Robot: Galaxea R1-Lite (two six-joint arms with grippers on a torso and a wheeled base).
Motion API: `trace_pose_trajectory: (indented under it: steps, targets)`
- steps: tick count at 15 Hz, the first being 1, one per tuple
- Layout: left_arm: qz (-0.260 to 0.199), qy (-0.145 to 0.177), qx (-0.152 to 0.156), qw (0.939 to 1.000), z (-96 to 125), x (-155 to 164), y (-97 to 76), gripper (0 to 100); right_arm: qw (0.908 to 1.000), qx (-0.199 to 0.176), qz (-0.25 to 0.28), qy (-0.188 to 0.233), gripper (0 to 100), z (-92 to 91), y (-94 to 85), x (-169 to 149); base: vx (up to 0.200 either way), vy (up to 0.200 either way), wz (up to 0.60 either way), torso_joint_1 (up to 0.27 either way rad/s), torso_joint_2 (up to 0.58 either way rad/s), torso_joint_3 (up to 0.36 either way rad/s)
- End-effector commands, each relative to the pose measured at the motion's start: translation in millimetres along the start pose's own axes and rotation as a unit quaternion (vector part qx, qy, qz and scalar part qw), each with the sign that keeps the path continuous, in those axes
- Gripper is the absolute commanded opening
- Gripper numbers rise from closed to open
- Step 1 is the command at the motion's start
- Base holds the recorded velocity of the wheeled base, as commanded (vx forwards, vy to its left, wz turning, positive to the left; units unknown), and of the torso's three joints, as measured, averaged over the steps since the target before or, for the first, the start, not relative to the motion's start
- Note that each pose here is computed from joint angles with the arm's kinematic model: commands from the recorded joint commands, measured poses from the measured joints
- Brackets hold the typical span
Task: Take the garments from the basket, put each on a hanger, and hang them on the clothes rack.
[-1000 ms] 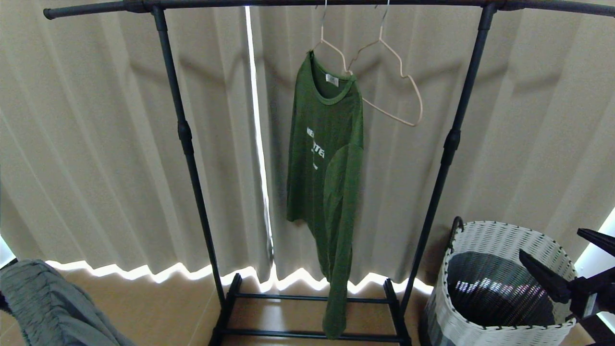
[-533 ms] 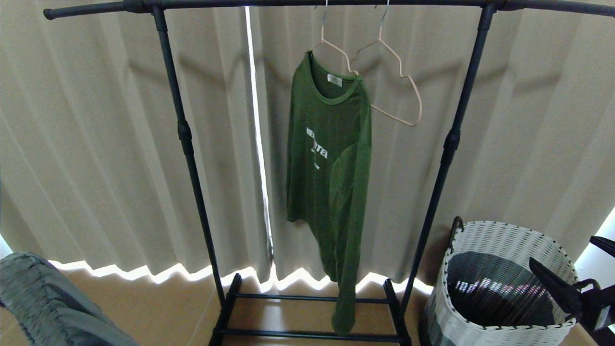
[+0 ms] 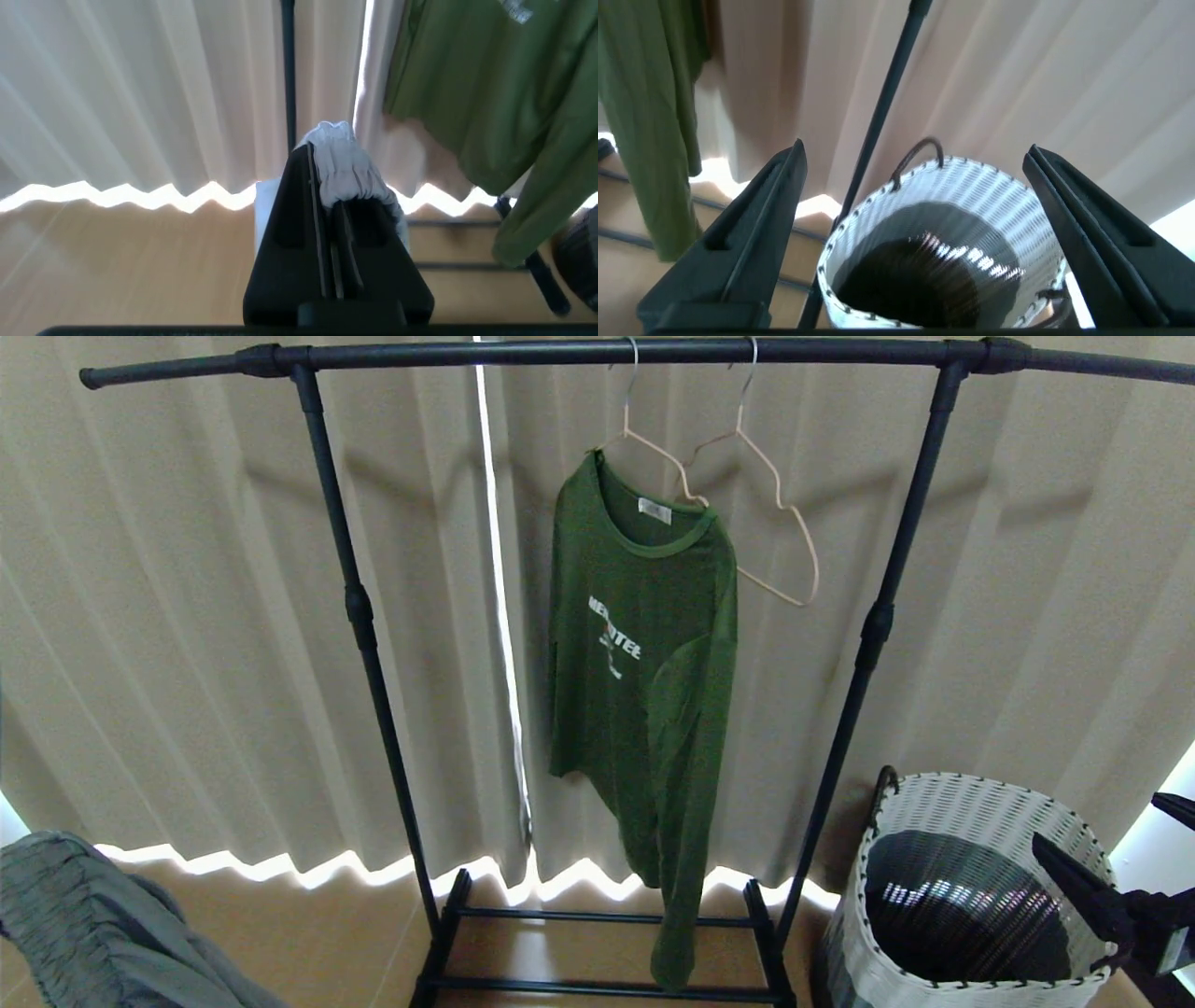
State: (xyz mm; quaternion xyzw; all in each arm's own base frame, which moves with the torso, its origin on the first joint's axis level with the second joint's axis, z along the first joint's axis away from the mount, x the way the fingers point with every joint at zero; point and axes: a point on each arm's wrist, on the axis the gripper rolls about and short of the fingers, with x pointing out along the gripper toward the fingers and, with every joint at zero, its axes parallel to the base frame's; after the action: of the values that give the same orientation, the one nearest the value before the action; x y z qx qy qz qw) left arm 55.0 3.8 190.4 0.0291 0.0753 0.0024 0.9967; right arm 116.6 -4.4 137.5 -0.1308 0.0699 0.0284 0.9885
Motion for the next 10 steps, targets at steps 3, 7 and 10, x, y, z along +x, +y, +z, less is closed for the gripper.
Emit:
trace_pose_trajectory:
  steps: [3, 7, 10]
  targets:
    - [0.000, 0.006, 0.003, 1.0000, -4, 1, -0.2, 0, 1.0000, 0.000, 0.000, 0.000, 100, -0.2, -0.1, 0, 0.000, 0.000, 0.00, 0.199, -0.55, -0.294]
    - [-0.002, 0.022, 0.012, 0.9997, -12, 3, -0.6, 0, 1.0000, 0.000, 0.001, 0.002, 100, -0.5, 0.0, 0, 0.000, 0.000, 0.00, 0.190, -0.48, -0.289]
    - [-0.005, 0.026, 0.017, 0.9995, -14, 3, -1.0, 0, 1.0000, 0.001, 0.002, 0.001, 100, -0.5, 0.1, 0, 0.000, 0.000, 0.00, 0.198, -0.48, -0.286]
